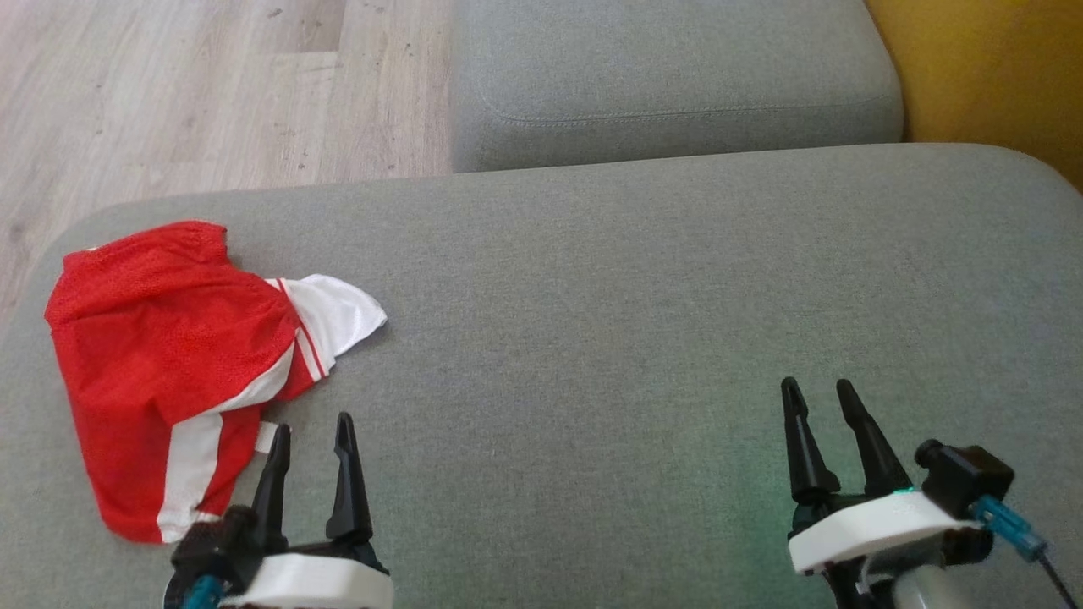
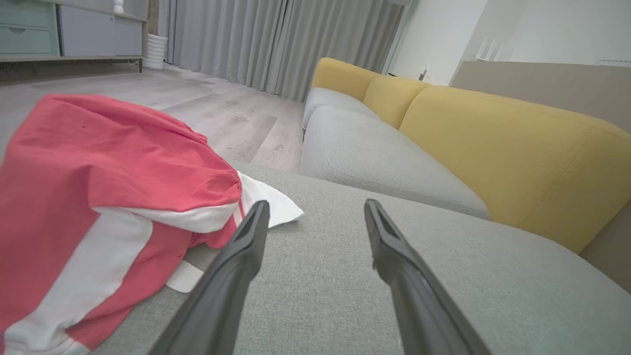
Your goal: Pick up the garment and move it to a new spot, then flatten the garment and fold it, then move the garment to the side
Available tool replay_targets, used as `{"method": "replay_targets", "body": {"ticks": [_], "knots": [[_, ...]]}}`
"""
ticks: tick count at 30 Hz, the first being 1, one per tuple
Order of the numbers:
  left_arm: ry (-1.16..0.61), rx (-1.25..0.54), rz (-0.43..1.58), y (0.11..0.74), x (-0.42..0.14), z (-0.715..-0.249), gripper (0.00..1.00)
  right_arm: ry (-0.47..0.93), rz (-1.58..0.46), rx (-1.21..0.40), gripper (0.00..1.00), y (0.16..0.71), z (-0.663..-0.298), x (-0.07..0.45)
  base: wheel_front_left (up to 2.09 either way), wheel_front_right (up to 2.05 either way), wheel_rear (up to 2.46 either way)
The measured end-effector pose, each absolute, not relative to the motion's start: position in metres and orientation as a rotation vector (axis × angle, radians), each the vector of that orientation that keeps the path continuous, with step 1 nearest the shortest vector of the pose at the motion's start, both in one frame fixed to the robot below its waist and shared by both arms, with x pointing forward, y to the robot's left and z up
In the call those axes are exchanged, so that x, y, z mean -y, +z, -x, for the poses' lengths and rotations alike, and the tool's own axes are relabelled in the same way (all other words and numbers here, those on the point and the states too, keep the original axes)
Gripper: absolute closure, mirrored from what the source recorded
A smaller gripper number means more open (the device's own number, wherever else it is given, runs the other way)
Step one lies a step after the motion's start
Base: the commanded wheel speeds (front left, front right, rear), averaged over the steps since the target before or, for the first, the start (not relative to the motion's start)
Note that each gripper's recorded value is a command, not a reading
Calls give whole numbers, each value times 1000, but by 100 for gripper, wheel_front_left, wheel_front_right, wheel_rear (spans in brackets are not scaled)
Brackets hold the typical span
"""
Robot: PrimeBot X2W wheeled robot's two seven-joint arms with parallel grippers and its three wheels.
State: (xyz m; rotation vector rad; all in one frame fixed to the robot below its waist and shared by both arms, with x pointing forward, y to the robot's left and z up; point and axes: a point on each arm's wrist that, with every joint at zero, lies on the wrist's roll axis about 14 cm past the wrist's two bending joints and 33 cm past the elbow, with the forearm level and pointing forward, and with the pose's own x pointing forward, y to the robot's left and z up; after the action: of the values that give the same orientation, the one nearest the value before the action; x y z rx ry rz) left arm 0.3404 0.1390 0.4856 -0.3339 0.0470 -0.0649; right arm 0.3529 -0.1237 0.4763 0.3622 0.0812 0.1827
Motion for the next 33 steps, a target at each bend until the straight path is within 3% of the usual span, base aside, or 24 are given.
{"method": "replay_targets", "body": {"ticks": [23, 33], "knots": [[-117, 23, 39, 491, -125, -337, 0, 264, -86, -29, 0, 478, -349, 110, 0, 0, 0], [-65, 13, 7, 486, -136, -338, 0, 229, -58, -34, 0, 473, -350, 123, 0, 0, 0]]}}
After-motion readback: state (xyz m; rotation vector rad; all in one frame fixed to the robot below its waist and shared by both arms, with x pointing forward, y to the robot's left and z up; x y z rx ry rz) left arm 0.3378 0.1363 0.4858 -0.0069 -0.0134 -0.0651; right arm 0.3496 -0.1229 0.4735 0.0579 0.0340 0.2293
